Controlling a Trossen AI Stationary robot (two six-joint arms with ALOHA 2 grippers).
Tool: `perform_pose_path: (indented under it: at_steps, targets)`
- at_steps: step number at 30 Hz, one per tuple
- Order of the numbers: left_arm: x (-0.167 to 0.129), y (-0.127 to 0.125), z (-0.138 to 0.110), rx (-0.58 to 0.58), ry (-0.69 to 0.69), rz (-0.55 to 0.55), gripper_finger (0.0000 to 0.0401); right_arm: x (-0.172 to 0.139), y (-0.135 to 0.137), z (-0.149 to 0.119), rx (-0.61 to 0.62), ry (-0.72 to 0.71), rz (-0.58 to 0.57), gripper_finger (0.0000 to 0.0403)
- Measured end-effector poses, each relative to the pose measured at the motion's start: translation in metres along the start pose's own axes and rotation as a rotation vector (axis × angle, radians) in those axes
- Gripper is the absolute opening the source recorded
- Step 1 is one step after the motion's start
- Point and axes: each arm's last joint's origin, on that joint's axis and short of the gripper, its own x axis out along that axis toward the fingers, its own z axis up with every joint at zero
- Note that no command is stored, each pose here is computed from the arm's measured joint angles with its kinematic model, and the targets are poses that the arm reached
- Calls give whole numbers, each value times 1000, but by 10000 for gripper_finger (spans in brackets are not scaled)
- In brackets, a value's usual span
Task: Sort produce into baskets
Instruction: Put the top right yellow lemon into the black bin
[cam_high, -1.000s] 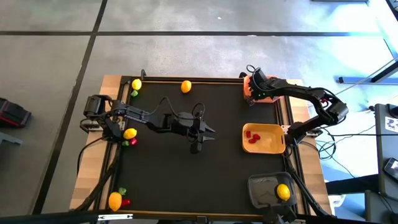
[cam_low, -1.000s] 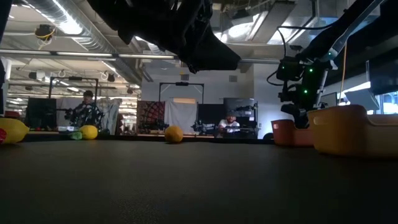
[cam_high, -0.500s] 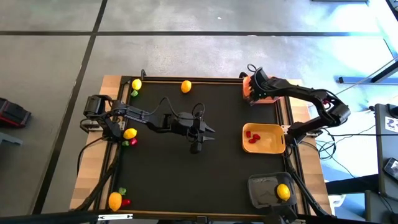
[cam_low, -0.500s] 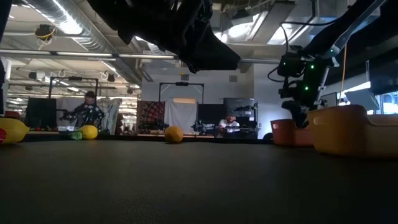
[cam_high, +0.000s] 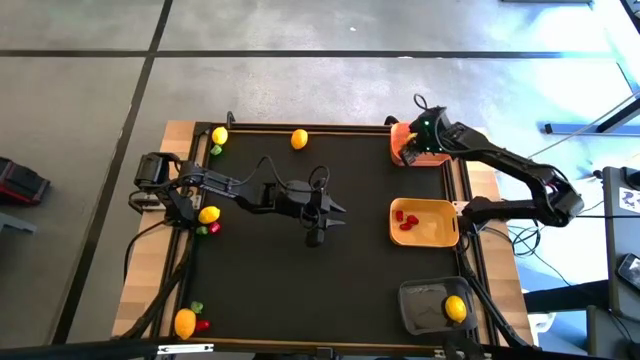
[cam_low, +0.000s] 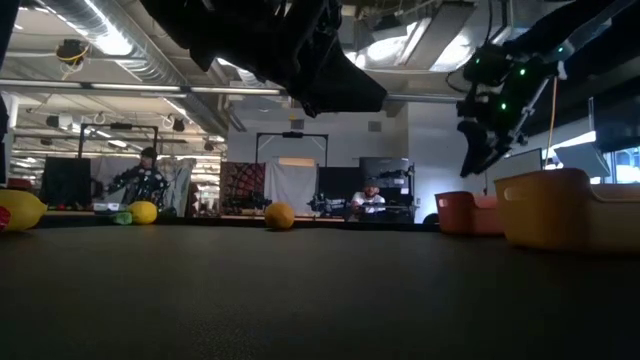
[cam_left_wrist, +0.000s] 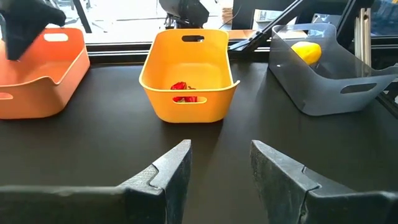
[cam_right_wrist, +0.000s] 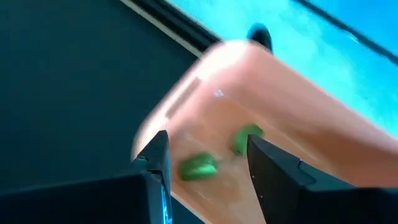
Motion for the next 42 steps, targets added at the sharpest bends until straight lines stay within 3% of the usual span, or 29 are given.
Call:
perform_pose_path:
  at_steps: [12, 24, 34, 42]
  targets:
    - [0, 0, 1, -3, -5, 0, 161, -21, 53, 11, -158, -191, 255, 147]
    - [-3, 14, 2, -84, -5, 44, 256, -26, 76, 8, -228, -208, 302, 147]
    - [-31, 36, 16, -131, 34, 245, 256, -26, 75, 8, -227, -204, 299, 147]
    - [-51, 60, 17, -144, 93, 514, 255, -25, 75, 7, -227, -198, 299, 147]
